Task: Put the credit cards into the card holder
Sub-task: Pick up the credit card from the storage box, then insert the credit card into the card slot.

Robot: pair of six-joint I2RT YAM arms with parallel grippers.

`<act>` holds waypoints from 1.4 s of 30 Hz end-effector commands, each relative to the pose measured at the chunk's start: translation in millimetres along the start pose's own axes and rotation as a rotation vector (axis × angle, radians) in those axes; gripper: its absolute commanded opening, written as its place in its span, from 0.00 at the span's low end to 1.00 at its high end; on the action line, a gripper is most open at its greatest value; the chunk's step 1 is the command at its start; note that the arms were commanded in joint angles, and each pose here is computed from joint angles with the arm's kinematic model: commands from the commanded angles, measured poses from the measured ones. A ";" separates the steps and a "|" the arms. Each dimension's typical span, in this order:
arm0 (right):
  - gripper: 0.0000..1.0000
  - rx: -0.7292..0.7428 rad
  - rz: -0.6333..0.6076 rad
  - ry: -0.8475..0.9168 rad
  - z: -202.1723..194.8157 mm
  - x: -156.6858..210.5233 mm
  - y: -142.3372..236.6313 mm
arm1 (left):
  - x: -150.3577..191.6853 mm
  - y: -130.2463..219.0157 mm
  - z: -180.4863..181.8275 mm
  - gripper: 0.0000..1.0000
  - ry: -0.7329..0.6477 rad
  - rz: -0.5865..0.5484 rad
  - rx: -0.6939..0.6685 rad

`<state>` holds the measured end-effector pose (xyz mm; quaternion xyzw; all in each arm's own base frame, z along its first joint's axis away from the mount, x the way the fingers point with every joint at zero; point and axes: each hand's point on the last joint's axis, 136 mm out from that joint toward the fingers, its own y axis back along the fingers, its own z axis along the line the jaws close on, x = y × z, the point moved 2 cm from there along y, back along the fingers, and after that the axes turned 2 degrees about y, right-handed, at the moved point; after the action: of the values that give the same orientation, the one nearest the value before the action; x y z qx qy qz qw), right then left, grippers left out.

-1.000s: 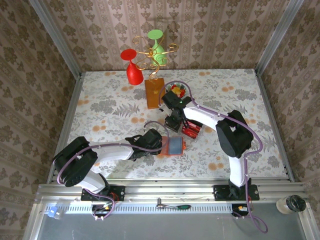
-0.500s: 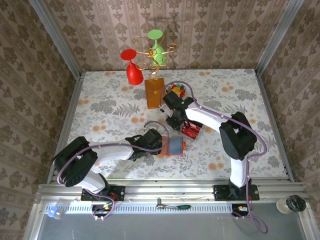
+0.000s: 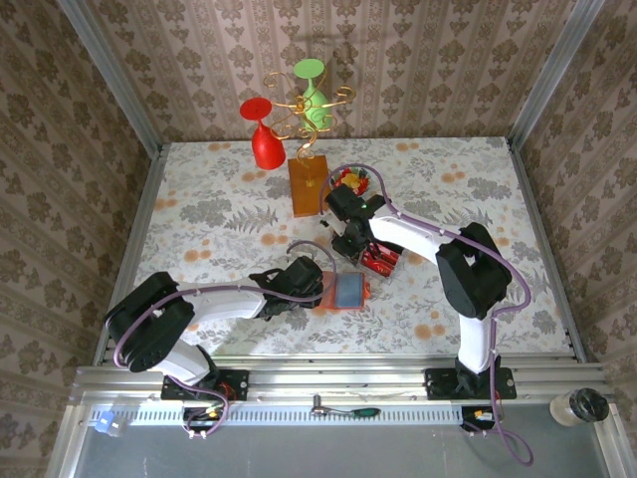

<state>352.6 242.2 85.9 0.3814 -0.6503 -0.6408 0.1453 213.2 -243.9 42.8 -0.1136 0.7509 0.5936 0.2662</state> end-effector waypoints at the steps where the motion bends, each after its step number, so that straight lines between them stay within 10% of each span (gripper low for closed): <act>1: 0.17 -0.026 0.035 -0.014 3.0 7.1 -5.1 | -1.9 0.2 -3.0 0.64 0.007 -0.011 0.005; 19: 0.00 -0.129 -0.101 -0.053 16.3 -8.5 61.0 | -0.2 2.8 3.1 0.64 0.017 -0.017 -0.015; 42: 0.00 -0.500 -0.222 -0.652 73.8 45.7 48.5 | 7.5 10.6 4.5 0.63 0.020 -0.027 -0.043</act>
<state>253.7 246.5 98.1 0.1890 -0.4801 -0.8562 -0.0259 206.8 -244.6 47.9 -0.1284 0.7470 0.5940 0.2696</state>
